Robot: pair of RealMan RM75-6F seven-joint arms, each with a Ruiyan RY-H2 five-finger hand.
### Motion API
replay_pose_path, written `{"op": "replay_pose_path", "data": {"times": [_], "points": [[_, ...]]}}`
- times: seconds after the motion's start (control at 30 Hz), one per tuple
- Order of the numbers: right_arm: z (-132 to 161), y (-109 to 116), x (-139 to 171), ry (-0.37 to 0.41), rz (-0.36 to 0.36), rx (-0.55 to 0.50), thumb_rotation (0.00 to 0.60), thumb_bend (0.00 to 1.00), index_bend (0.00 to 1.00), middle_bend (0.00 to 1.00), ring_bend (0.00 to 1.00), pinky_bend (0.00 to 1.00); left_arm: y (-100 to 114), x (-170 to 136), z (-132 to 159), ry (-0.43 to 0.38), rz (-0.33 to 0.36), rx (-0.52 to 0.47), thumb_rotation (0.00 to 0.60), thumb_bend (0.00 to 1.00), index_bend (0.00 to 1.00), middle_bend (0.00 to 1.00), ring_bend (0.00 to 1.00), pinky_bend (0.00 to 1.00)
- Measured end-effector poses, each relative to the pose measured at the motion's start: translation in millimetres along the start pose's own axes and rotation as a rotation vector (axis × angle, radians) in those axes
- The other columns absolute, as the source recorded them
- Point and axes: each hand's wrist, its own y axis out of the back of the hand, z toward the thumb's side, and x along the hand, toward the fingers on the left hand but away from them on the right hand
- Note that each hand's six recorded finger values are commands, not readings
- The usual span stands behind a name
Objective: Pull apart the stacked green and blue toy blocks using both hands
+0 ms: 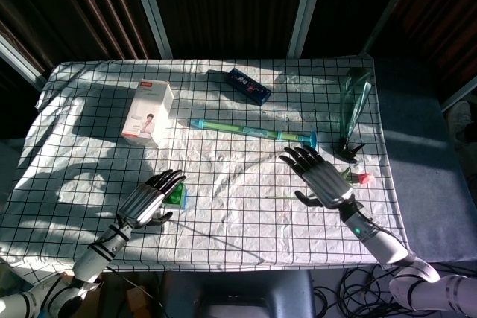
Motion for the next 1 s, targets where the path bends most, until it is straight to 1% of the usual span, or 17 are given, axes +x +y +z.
{"op": "replay_pose_path", "data": {"times": [0.2, 0.4, 0.43, 0.53, 0.63, 0.77, 0.83, 0.93, 1.0], "points": [[-3.4, 7.9, 1.1, -0.007, -0.010, 0.006, 0.600, 0.35, 0.00, 0.00, 0.00, 0.00, -5.1, 5.9, -0.9, 0.005, -0.017, 0.006, 0.600, 0.33, 0.00, 0.01, 0.00, 0.19], [-5.1, 11.5, 3.4, -0.018, -0.019, -0.002, 0.600, 0.35, 0.00, 0.00, 0.00, 0.00, -9.6, 11.9, -0.8, 0.002, -0.037, 0.011, 0.600, 0.33, 0.00, 0.05, 0.00, 0.18], [-5.8, 11.5, 3.6, -0.021, -0.019, -0.005, 0.600, 0.35, 0.00, 0.00, 0.00, 0.00, -9.9, 12.7, -1.0, 0.002, -0.039, 0.011, 0.600, 0.33, 0.01, 0.06, 0.00, 0.18], [-8.4, 11.4, 3.8, -0.030, -0.016, -0.010, 0.600, 0.35, 0.00, 0.00, 0.00, 0.00, -10.5, 16.8, -1.3, 0.004, -0.045, 0.010, 0.600, 0.33, 0.04, 0.13, 0.00, 0.18], [-9.8, 10.7, 3.8, -0.033, -0.012, -0.010, 0.600, 0.35, 0.00, 0.00, 0.00, 0.00, -10.8, 20.1, -2.3, 0.007, -0.047, 0.012, 0.600, 0.33, 0.10, 0.24, 0.05, 0.18], [-11.7, 9.7, 3.7, -0.038, -0.009, -0.003, 0.600, 0.35, 0.00, 0.00, 0.00, 0.00, -11.3, 23.2, -5.3, 0.016, -0.048, 0.023, 0.600, 0.33, 0.24, 0.39, 0.16, 0.20], [-12.7, 9.6, 3.6, -0.041, -0.008, -0.002, 0.600, 0.35, 0.00, 0.00, 0.00, 0.00, -11.4, 23.3, -5.9, 0.018, -0.047, 0.026, 0.600, 0.33, 0.29, 0.44, 0.20, 0.21], [-14.0, 10.2, 3.8, -0.045, -0.010, -0.004, 0.600, 0.35, 0.00, 0.00, 0.00, 0.00, -11.5, 23.2, -7.2, 0.022, -0.045, 0.037, 0.600, 0.36, 0.40, 0.54, 0.29, 0.25], [-14.5, 9.8, 4.3, -0.046, -0.009, -0.002, 0.600, 0.35, 0.00, 0.00, 0.00, 0.00, -10.9, 23.1, -7.2, 0.024, -0.039, 0.038, 0.600, 0.40, 0.48, 0.61, 0.37, 0.30]]}}
